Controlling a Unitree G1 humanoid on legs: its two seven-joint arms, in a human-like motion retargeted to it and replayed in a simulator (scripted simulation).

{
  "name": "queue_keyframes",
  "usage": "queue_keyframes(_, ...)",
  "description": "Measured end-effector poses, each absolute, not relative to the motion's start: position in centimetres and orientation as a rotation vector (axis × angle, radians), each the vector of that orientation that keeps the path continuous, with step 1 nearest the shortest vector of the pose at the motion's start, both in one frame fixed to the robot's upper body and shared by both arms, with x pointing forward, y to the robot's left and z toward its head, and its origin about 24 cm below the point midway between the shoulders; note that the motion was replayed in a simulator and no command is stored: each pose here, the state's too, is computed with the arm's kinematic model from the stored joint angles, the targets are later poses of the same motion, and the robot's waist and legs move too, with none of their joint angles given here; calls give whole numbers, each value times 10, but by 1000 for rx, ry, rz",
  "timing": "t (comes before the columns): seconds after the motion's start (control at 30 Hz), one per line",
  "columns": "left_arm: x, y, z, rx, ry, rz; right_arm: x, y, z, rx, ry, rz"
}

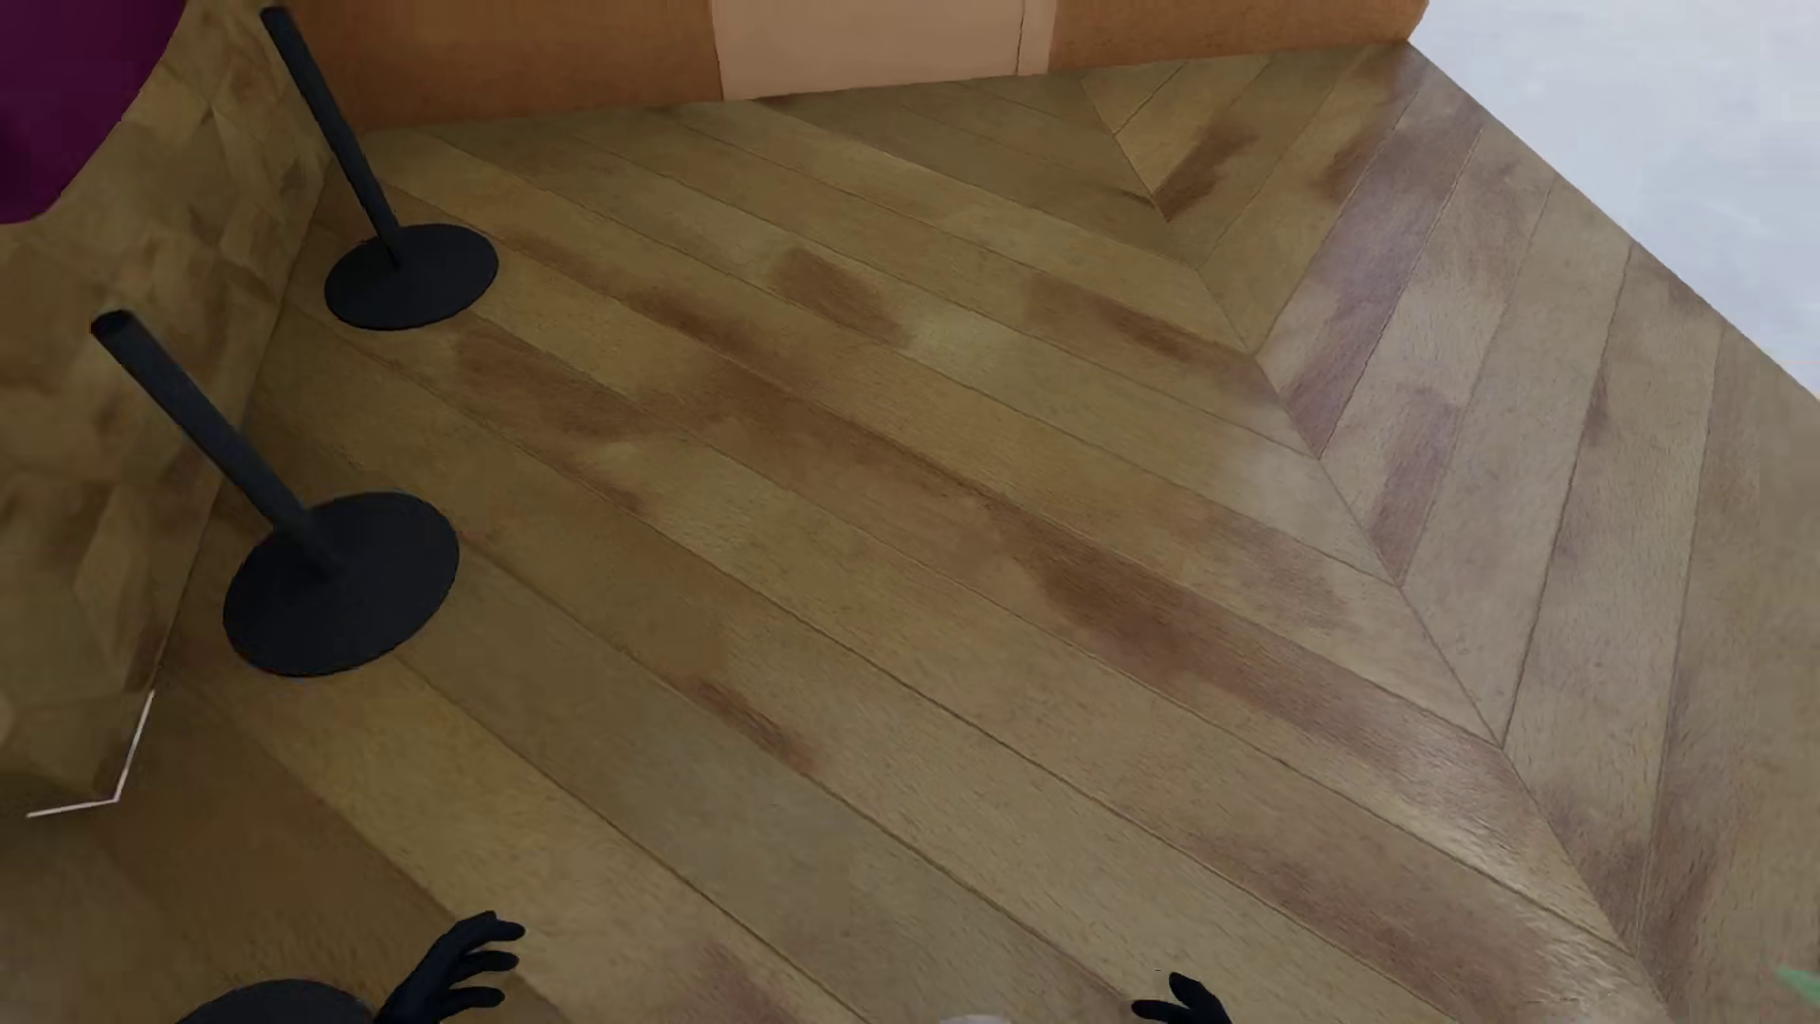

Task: Go around the plant

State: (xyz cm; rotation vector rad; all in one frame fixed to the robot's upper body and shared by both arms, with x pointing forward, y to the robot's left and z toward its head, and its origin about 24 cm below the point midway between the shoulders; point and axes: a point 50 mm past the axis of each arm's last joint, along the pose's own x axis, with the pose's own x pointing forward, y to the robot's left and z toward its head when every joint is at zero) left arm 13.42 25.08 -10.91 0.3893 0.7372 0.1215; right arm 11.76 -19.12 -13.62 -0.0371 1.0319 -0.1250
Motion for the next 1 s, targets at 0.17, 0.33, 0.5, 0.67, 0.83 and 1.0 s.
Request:
queue_keyframes(0.17, 208, 178, -88, 127, 565, 118, 65, -196, -153, -134, 1160, 37)
queue_keyframes(0.33, 141, 245, -109, 293, 782, 177, 132, -200, -125, -293, 920, -35)
queue_keyframes(0.5, 165, 206, -105, 221, 729, 73, 135, -200, -122, -256, 843, 31)
queue_keyframes(0.67, 160, 224, -99, 234, 639, 85, 137, -189, -116, -126, 788, 56)
queue_keyframes(0.83, 139, 215, -113, 277, 761, 43, 129, -208, -127, -126, 974, -19)
queue_keyframes(1.0, 133, 219, -117, 229, 827, 15, 130, -205, -126, -101, 923, -3)
